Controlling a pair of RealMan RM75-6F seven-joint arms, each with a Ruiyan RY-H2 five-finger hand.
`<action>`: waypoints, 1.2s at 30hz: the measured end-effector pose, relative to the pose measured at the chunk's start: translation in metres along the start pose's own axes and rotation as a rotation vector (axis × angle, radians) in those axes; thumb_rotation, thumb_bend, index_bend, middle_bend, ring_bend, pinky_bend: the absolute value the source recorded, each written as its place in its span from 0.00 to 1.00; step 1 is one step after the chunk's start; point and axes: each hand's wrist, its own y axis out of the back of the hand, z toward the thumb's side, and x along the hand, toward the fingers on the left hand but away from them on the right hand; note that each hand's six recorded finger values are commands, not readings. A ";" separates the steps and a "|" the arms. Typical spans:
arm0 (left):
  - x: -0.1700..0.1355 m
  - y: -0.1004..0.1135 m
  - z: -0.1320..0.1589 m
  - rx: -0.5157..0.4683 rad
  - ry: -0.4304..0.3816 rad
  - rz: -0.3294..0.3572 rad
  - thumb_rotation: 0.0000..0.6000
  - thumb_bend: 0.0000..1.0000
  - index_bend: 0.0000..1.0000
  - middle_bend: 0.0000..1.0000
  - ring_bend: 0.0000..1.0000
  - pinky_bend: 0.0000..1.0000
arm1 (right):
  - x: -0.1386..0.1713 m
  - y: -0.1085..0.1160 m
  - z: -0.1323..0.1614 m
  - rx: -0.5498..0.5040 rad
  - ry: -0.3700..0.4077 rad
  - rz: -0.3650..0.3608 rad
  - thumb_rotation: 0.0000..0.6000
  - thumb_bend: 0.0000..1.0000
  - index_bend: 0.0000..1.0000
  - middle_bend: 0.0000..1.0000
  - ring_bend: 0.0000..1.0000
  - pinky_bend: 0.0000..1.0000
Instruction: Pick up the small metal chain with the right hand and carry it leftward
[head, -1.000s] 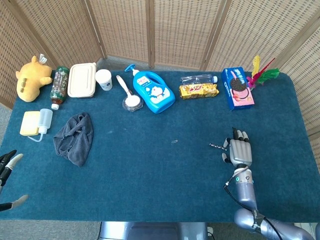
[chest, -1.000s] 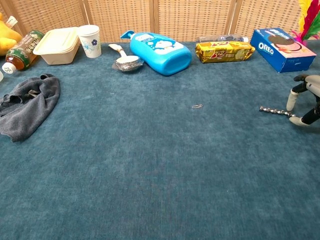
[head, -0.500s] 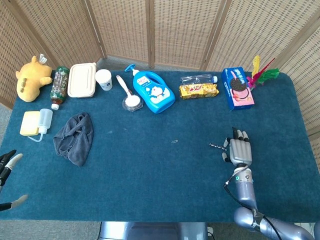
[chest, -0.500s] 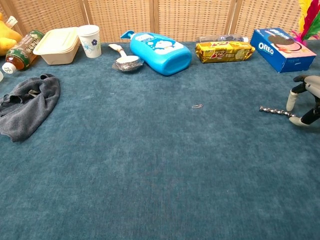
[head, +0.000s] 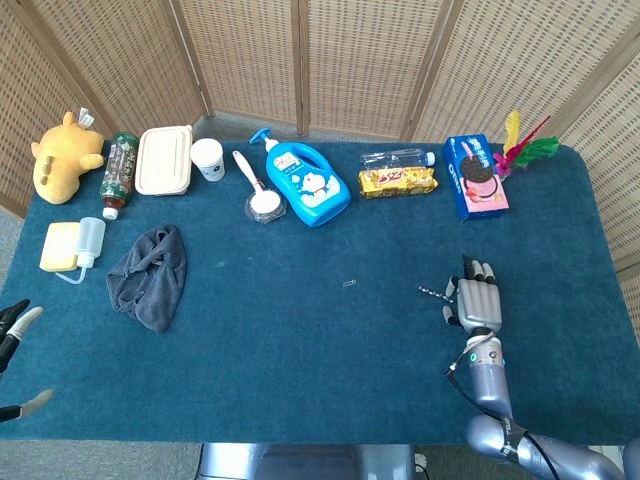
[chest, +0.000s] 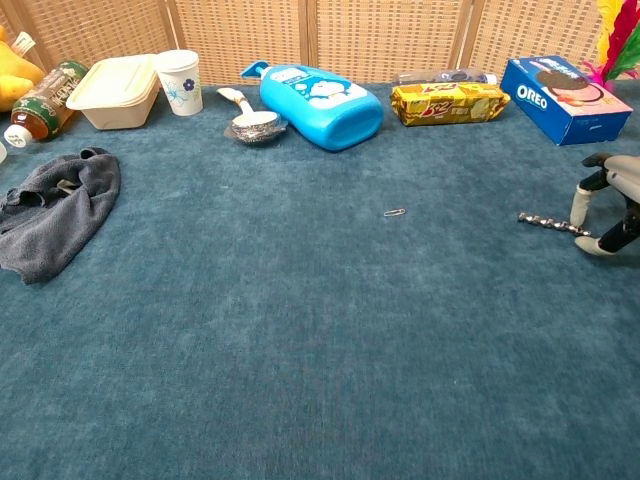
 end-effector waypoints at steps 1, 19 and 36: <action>0.000 0.000 0.000 0.000 0.000 0.000 1.00 0.20 0.00 0.00 0.00 0.07 | 0.000 0.000 0.000 0.000 0.000 0.000 1.00 0.37 0.48 0.00 0.00 0.00; 0.000 0.000 0.000 0.001 0.000 0.000 1.00 0.20 0.00 0.00 0.00 0.07 | -0.004 0.000 0.002 0.012 -0.006 0.000 1.00 0.37 0.50 0.00 0.00 0.00; 0.000 0.000 0.000 -0.001 -0.001 -0.001 1.00 0.20 0.00 0.00 0.00 0.07 | -0.005 -0.002 0.007 0.023 -0.002 0.001 1.00 0.39 0.55 0.00 0.00 0.00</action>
